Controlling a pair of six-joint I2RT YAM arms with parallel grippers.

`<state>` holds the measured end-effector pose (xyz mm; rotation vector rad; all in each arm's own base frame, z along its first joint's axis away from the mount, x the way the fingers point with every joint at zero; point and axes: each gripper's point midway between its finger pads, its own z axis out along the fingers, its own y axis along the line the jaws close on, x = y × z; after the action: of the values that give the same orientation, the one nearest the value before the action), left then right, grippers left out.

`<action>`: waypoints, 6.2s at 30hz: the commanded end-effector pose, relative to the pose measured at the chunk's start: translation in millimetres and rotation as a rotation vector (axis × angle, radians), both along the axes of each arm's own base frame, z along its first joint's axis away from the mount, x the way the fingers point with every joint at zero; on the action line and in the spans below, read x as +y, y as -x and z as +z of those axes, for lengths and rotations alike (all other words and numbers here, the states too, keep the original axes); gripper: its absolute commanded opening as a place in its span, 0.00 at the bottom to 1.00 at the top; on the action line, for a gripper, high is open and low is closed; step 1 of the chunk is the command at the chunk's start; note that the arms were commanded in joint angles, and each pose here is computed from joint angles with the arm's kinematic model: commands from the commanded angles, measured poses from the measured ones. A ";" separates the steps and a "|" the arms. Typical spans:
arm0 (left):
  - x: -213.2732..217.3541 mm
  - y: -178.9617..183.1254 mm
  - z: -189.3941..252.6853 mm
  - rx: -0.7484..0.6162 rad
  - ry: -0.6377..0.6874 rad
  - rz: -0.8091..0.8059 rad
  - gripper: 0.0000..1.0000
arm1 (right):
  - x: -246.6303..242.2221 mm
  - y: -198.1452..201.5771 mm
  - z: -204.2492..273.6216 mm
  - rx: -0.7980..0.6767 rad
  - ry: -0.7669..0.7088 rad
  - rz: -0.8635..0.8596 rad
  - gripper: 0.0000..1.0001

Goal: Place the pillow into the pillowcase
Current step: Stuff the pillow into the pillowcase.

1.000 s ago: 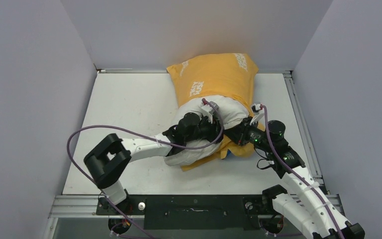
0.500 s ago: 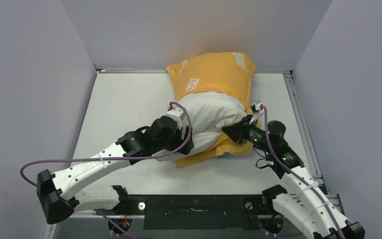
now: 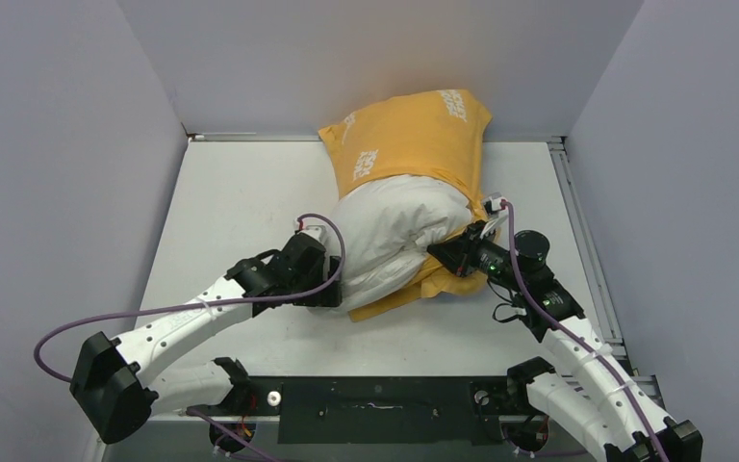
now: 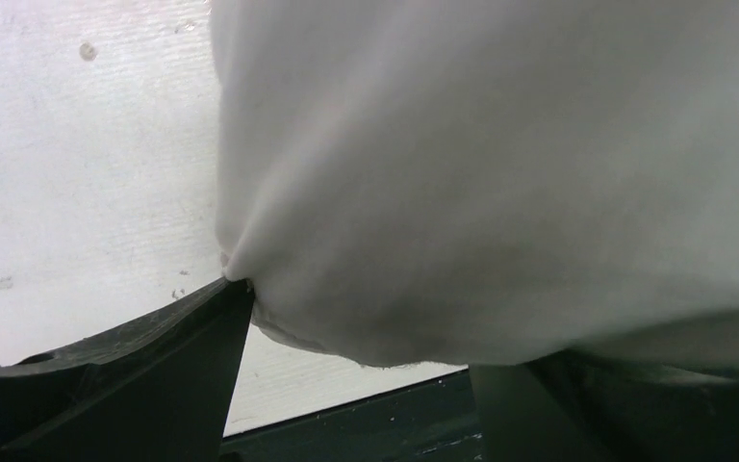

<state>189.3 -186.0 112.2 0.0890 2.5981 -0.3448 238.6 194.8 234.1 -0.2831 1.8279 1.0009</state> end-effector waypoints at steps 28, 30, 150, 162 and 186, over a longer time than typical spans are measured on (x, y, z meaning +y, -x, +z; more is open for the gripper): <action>-247.3 -137.4 149.1 -0.938 0.611 -0.201 0.00 | 56.8 100.3 137.5 -0.270 -0.370 0.704 0.05; -248.6 -152.0 132.5 -0.923 0.589 -0.140 0.00 | 59.5 113.5 143.5 -0.287 -0.385 0.760 0.05; -175.2 -119.8 202.4 -0.713 0.634 -0.548 0.00 | -22.0 -5.7 2.7 -0.119 0.180 -0.194 0.05; -124.0 -31.9 231.5 -0.835 0.549 -0.384 0.00 | 129.3 -42.9 59.4 -0.231 0.053 0.296 0.05; -146.2 40.2 186.6 -0.608 0.268 -0.551 0.60 | 73.0 14.0 5.4 -0.054 0.003 0.250 0.05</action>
<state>171.6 -323.9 304.4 0.6223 1.8066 -0.6876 224.2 258.7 197.2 -0.5454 1.9551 1.0630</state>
